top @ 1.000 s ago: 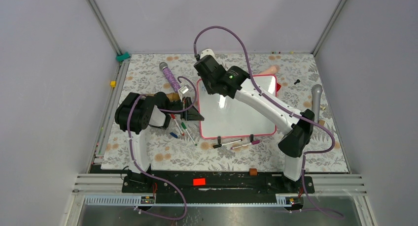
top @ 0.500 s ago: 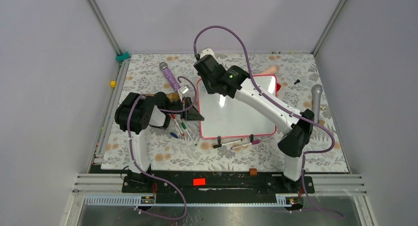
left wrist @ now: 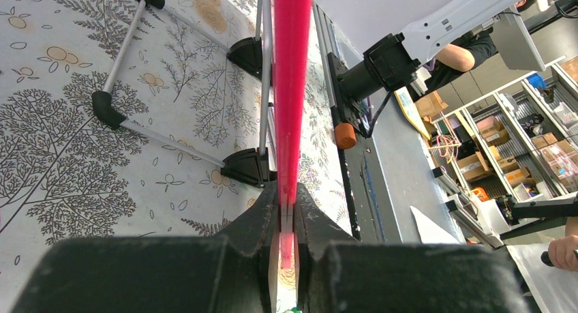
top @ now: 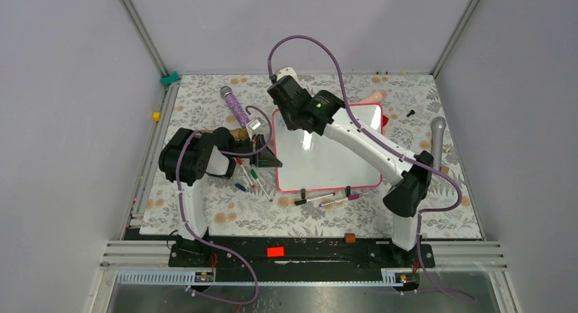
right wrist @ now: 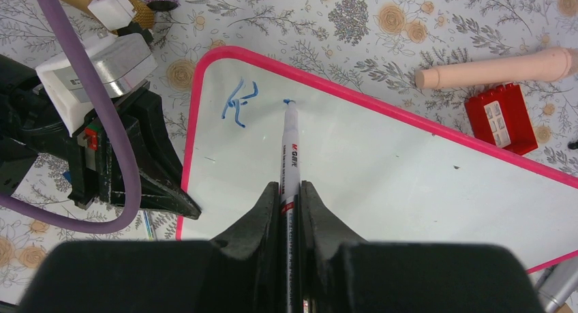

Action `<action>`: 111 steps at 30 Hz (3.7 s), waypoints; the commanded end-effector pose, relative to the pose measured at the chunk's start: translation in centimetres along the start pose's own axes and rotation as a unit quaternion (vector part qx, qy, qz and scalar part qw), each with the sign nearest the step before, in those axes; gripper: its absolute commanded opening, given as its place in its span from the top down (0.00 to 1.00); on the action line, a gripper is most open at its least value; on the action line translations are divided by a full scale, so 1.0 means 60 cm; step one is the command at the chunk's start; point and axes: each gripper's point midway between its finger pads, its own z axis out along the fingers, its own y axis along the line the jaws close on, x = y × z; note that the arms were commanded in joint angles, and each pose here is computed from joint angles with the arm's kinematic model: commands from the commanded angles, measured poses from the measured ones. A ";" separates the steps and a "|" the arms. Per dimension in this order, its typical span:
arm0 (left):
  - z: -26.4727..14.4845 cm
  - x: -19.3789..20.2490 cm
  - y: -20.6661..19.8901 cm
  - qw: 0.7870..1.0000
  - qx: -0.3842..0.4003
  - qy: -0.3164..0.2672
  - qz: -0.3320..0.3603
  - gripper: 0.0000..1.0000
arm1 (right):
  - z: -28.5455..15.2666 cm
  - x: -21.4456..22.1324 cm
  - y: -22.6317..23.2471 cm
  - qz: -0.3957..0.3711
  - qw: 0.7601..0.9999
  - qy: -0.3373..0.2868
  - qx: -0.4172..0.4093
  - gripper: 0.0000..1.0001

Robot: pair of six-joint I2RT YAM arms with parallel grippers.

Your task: Write a sentence on the whiteboard

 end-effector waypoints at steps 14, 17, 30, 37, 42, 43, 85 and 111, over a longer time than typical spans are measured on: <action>-0.002 0.012 -0.026 0.999 0.024 0.027 0.009 1.00 | -0.012 -0.027 -0.003 0.012 1.000 -0.019 -0.013 1.00; -0.002 0.011 -0.025 0.999 0.024 0.027 0.010 1.00 | -0.028 -0.037 -0.008 0.016 0.999 -0.034 -0.020 1.00; -0.005 0.003 -0.028 0.999 0.020 0.021 0.017 1.00 | -0.040 -0.004 -0.017 0.026 0.999 -0.033 -0.025 1.00; -0.004 0.006 -0.028 0.999 0.020 0.021 0.014 1.00 | -0.030 -0.011 -0.008 0.023 0.999 -0.033 -0.030 1.00; -0.004 0.005 -0.028 0.999 0.021 0.022 0.016 1.00 | -0.023 -0.015 -0.004 0.018 0.999 -0.032 -0.030 1.00; -0.004 0.004 -0.029 0.999 0.021 0.022 0.017 1.00 | -0.022 -0.016 -0.003 0.017 0.999 -0.032 -0.031 1.00; -0.004 0.005 -0.026 0.999 0.020 0.022 0.014 1.00 | -0.040 -0.013 0.004 0.024 0.998 -0.033 -0.056 1.00; -0.006 0.005 -0.026 0.999 0.026 0.029 0.012 1.00 | -0.022 0.001 -0.039 0.038 0.999 -0.030 -0.005 1.00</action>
